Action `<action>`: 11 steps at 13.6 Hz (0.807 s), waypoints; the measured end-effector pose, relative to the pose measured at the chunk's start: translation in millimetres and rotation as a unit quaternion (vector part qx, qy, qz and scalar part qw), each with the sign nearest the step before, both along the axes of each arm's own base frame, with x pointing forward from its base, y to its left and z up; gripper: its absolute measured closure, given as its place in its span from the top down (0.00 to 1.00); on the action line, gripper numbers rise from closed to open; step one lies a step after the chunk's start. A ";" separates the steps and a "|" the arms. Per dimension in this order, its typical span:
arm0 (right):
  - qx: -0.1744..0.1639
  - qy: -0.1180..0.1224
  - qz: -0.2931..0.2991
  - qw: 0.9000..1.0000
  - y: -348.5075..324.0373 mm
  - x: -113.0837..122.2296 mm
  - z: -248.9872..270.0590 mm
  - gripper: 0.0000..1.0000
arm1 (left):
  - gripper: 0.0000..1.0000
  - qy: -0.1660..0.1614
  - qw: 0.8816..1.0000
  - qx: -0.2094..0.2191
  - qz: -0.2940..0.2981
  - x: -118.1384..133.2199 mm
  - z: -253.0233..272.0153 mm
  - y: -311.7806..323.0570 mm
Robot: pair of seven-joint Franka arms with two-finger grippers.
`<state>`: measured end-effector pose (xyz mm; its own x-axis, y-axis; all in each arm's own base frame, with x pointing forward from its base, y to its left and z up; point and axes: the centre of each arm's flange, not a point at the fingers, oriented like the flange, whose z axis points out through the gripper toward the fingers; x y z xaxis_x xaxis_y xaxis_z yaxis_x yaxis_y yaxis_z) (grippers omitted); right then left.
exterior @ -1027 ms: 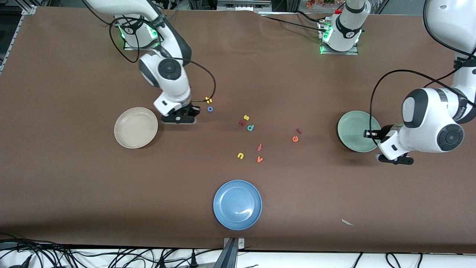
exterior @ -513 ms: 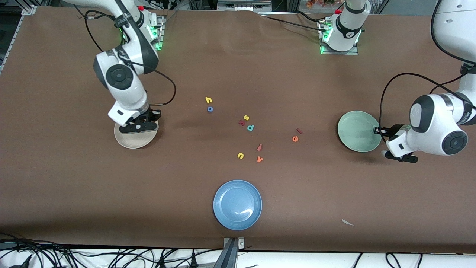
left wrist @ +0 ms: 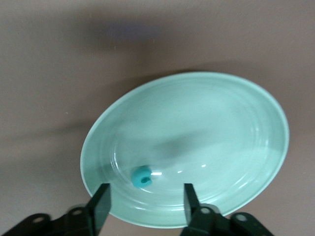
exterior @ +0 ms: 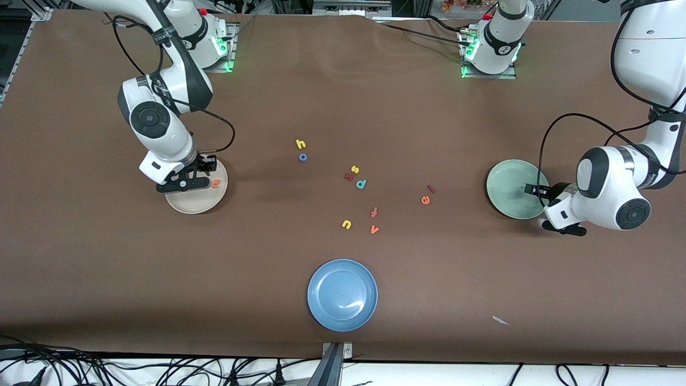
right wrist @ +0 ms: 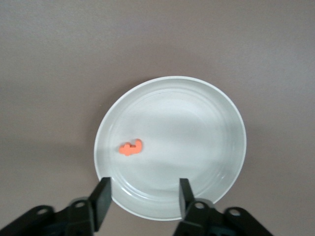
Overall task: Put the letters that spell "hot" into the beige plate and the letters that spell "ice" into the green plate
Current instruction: 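Release the c onto the green plate while the right gripper releases the t, then reach the pink letter and blue o with the left and right grippers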
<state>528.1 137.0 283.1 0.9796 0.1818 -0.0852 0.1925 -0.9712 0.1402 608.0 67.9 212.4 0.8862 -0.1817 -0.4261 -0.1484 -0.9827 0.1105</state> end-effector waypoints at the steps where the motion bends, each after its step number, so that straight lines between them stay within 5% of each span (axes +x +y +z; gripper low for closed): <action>1: 0.004 0.001 -0.004 1.000 1.0 -0.2 0.8 0.81 | 0.84 -0.010 1.000 -0.002 -0.006 5.9 12.3 -11.6; 3: 0.010 0.002 -0.009 1.000 2.7 -0.7 1.7 0.94 | 1.00 -0.030 1.000 0.004 0.003 14.6 42.0 -58.8; 7: 0.047 0.004 -0.020 0.999 27.6 -5.8 4.5 0.94 | 1.00 -0.035 0.994 0.039 0.096 3.3 69.7 -187.5; 11: 0.089 -0.023 -0.035 0.995 97.3 -23.4 11.3 0.94 | 1.00 -0.029 0.976 0.079 0.203 -17.9 58.3 -238.9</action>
